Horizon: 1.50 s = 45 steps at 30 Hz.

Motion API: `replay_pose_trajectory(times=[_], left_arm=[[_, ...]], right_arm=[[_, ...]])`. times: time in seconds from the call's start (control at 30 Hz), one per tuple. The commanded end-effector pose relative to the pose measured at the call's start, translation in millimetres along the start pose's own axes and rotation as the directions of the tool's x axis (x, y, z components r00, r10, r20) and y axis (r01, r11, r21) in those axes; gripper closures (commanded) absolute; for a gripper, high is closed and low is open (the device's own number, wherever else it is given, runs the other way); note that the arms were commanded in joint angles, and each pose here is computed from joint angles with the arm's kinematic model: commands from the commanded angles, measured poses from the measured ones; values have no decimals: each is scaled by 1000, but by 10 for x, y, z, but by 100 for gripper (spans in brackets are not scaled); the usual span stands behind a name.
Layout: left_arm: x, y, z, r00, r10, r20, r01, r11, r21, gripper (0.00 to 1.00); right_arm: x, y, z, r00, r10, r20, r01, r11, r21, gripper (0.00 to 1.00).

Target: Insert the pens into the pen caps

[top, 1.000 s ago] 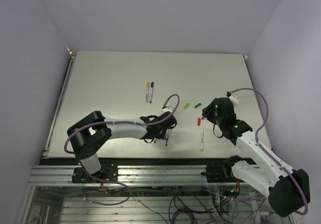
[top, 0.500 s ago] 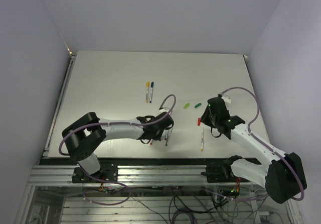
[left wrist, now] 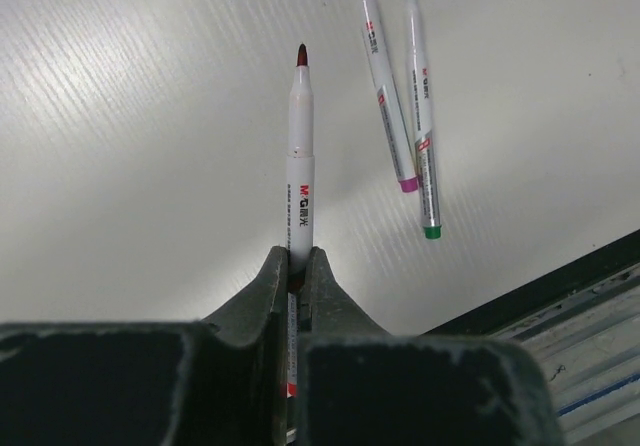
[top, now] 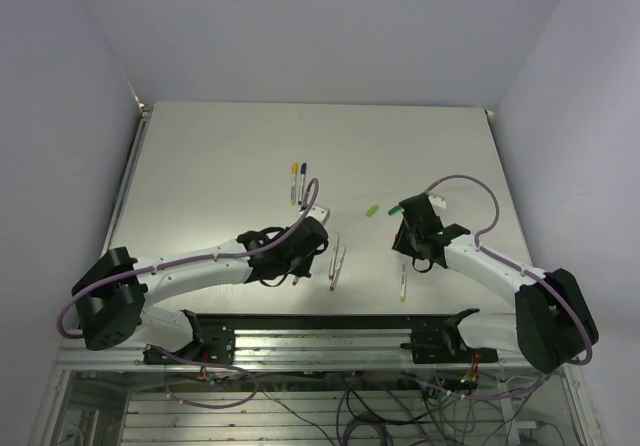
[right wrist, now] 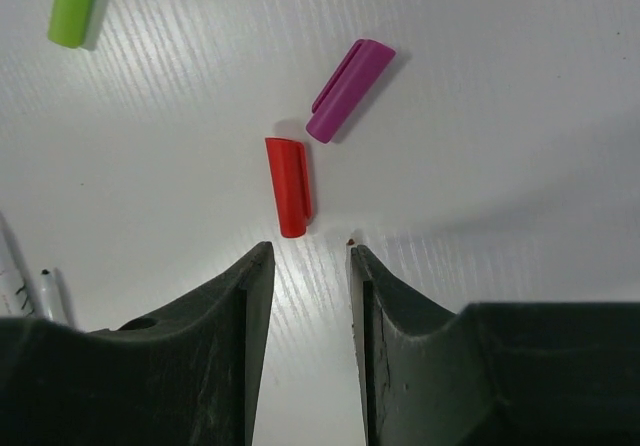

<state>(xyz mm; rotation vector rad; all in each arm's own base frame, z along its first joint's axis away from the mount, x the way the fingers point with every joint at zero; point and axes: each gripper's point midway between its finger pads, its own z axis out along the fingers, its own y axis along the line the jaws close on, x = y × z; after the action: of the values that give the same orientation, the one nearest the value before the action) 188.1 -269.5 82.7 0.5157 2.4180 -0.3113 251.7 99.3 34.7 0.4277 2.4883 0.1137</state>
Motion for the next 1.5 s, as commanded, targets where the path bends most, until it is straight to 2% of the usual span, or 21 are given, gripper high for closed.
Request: replay_pose_trajectory(times=[0.0,0.87,1.23,1.47], left_arm=[[125,74,-45,999,-30,-24,30,1000,-7,93],[146,58,-62,998,-60,-8,60,998,18,93],[148,35,-34,998,-67,-11,67,997,22,93],[157,20,-28,998,-69,-13,70,997,28,93]], right_arm=[[-130,116,49,999,-23,27,23,1000,-10,64],[-169,149,389,997,-83,-4,83,994,72,68],[40,44,404,994,-78,-71,85,992,94,73],[191,-76,313,989,-87,-116,100,989,110,67]])
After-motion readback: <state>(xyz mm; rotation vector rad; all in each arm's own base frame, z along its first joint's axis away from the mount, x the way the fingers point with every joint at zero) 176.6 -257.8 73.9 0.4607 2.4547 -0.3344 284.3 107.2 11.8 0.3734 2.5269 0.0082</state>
